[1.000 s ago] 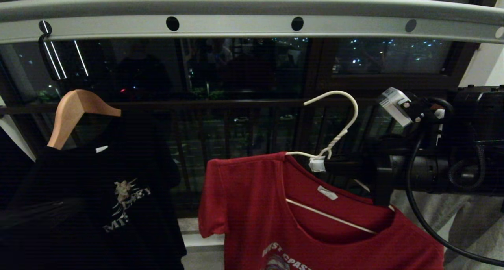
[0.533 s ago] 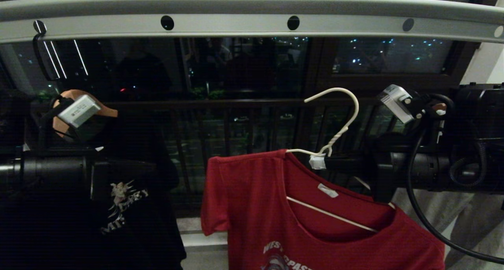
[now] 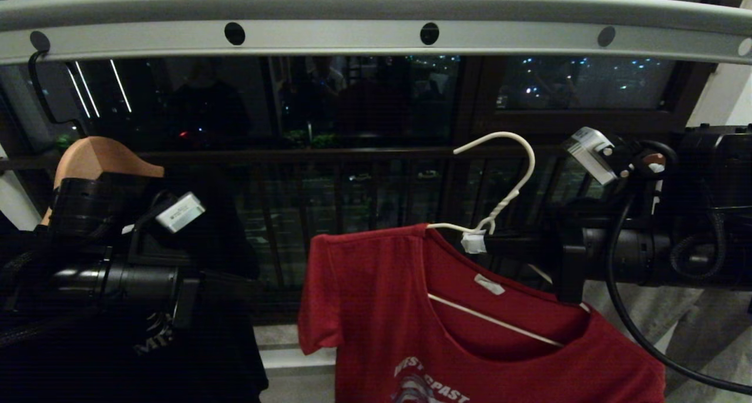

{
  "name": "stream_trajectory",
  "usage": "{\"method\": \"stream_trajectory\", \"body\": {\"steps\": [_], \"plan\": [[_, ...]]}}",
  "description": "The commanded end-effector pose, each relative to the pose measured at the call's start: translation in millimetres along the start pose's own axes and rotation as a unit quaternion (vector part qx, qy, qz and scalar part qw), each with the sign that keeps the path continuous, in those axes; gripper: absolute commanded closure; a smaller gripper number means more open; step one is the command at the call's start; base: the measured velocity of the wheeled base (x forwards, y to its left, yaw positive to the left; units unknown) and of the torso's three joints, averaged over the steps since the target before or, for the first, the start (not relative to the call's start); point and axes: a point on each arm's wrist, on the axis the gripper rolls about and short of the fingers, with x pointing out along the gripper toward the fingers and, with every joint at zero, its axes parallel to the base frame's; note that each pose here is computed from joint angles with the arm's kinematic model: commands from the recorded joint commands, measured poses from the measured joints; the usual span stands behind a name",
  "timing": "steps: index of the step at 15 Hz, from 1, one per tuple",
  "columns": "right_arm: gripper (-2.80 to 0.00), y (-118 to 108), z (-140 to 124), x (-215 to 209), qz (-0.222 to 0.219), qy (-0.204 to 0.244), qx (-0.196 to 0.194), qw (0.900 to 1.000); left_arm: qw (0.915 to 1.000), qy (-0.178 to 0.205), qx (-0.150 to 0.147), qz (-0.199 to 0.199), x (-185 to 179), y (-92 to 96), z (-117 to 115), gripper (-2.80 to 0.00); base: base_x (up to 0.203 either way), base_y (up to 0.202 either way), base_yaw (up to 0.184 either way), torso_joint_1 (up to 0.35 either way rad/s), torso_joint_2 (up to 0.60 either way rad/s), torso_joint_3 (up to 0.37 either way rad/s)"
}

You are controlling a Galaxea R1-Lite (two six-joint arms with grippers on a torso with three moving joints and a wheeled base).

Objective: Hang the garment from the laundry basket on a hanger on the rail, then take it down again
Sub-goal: Take the clothes off the clothes rack

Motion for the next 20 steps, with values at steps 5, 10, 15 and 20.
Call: {"method": "stream_trajectory", "body": {"steps": [5,10,15,20], "plan": [[0.0,1.2,-0.7,1.2,0.009,0.001,0.001,1.0,0.9994,-0.018,0.018,-0.023,23.4,28.0,-20.9,-2.8,0.0,0.0,0.0,0.0,0.0,0.0],[0.0,10.5,-2.8,9.2,0.035,0.008,0.016,0.999,0.9966,-0.048,0.054,-0.04,32.0,32.9,-29.8,-2.8,0.0,0.0,0.0,0.0,0.0,0.0],[0.0,8.0,-5.4,15.8,0.039,0.014,0.024,0.999,0.9934,-0.072,0.072,-0.053,18.8,3.6,-11.7,-2.8,0.0,0.0,0.0,0.0,0.0,0.0],[0.0,4.0,-0.3,26.4,0.029,0.013,0.05,0.998,0.9883,-0.126,0.086,-0.011,-12.5,-50.0,21.7,-2.8,0.0,0.0,0.0,0.0,0.0,0.0]]}}
